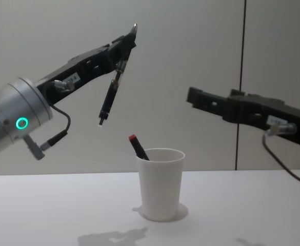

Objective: Place the pen into the pen holder.

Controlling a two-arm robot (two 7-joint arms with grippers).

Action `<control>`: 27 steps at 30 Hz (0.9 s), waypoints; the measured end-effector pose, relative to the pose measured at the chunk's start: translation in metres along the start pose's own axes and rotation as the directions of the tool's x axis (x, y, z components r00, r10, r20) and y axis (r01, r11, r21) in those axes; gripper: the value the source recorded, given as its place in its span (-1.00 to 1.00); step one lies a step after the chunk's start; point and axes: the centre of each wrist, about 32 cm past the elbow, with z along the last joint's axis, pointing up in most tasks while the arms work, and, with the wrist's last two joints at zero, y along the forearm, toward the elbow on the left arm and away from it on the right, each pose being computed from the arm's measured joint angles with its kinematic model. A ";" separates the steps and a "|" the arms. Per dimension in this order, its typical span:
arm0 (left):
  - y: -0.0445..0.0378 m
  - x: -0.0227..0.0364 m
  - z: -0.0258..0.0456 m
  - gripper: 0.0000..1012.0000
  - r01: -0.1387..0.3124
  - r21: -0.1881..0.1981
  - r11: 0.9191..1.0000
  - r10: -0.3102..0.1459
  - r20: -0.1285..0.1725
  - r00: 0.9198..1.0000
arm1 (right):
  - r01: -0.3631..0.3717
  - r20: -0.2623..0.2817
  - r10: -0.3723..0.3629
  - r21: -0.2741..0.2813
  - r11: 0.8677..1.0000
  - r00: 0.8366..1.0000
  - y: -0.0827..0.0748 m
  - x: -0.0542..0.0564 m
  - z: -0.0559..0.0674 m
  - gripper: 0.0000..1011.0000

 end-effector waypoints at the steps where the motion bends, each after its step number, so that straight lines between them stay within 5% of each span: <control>1: -0.0003 0.0003 0.0000 -0.75 0.000 -0.001 1.000 0.000 0.001 1.000 | -0.018 -0.008 0.018 -0.004 1.000 1.000 0.002 0.001 0.000 0.98; 27: -0.0032 0.0044 -0.0006 -0.75 0.013 -0.007 1.000 -0.013 -0.003 1.000 | -0.246 -0.153 0.235 -0.059 0.967 0.960 0.038 0.015 -0.009 0.98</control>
